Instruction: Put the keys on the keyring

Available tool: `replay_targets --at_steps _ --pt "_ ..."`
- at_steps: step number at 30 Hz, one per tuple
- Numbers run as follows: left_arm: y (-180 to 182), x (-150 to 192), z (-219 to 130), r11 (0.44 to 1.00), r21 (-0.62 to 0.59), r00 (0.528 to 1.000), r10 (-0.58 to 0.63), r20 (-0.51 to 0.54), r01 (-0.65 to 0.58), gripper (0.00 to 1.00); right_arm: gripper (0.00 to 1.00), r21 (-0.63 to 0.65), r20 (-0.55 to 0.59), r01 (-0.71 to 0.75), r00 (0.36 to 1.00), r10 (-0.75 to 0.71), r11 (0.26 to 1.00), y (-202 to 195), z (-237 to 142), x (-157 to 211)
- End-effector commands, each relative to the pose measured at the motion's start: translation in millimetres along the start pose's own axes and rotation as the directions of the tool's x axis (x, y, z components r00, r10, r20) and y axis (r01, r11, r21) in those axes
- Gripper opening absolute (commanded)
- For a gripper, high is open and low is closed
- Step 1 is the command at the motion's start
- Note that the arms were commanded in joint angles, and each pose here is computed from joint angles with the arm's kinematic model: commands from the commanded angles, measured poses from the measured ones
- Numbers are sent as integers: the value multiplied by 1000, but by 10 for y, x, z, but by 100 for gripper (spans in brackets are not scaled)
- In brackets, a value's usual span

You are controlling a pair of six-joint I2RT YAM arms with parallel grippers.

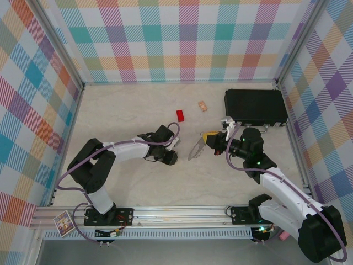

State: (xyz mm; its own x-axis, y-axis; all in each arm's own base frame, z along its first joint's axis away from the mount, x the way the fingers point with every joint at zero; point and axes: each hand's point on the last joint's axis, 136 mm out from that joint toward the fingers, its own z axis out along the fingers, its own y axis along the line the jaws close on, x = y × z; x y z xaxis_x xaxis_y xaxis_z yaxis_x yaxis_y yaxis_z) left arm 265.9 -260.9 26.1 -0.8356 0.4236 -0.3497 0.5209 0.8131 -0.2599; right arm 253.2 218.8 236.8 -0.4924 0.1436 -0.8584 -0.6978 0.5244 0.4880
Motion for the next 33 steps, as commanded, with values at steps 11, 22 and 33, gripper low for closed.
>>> replay_targets --at_steps 11,22,33 --pt "6 15 -64 999 -37 1000 22 -20 -23 23 0 -28 37 33 999 -32 999 64 -2 -72" --pt "-40 61 -73 999 -38 999 29 -24 -29 25 0 -28 36 31 999 -30 999 61 0 -70" --pt "-45 34 -166 997 -67 999 32 9 -31 29 0 -32 35 31 999 -29 999 65 4 -66"
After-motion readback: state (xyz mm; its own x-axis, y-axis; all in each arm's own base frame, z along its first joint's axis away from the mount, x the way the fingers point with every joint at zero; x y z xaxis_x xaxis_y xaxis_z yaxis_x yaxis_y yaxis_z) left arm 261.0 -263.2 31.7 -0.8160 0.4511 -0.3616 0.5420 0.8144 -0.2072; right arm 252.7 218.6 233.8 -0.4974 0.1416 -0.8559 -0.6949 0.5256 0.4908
